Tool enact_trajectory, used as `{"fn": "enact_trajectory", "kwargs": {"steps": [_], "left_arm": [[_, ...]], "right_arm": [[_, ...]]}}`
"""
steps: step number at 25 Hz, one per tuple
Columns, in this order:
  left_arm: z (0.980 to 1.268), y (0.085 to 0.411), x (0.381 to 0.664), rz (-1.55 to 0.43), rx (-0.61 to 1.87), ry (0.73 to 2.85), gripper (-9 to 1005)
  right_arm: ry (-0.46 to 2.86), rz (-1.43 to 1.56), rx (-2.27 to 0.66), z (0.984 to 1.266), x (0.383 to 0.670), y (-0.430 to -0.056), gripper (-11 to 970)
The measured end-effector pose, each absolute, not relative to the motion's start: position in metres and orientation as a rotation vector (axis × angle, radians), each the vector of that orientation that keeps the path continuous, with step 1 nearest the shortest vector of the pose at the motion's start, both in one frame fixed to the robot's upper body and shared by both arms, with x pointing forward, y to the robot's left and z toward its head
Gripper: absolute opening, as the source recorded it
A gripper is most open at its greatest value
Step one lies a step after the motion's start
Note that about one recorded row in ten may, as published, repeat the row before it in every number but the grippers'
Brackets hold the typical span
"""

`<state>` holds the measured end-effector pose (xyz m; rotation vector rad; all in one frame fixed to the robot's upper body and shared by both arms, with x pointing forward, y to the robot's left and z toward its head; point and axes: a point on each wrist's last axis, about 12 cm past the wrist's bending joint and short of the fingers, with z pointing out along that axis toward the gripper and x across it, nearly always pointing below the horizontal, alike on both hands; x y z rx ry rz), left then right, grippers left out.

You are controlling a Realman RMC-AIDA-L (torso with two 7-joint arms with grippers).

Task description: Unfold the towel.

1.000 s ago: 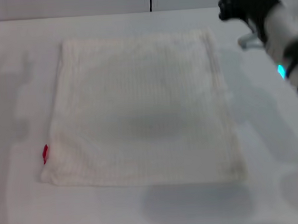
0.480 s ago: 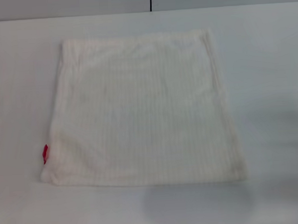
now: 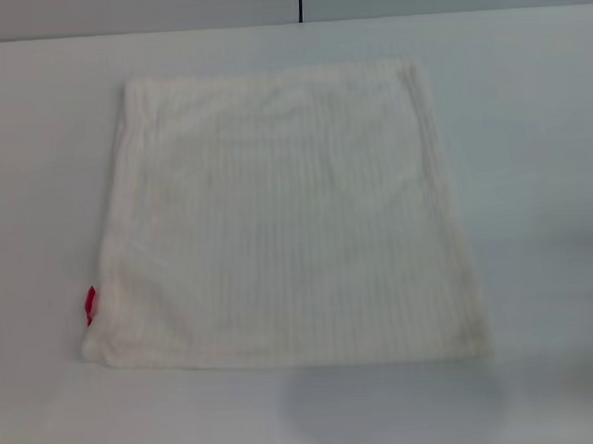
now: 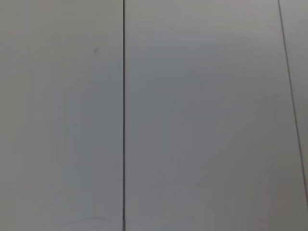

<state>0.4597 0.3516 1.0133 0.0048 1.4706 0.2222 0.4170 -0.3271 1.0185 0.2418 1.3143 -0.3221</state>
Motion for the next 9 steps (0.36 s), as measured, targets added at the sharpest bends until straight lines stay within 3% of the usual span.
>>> {"fn": "enact_trajectory", "kwargs": {"steps": [4, 9], "left_arm": [[1.0115, 0.3505, 0.4567, 0.217, 0.015, 1.478, 779], [1.0104, 0.3516, 0.4543, 0.221, 0.013, 1.483, 779]], "right_arm": [[1.338, -0.307, 0.218, 1.0151, 0.4155, -0.3237, 589], [1.347, -0.313, 0.208, 1.0134, 0.4133, -0.3249, 589]]}}
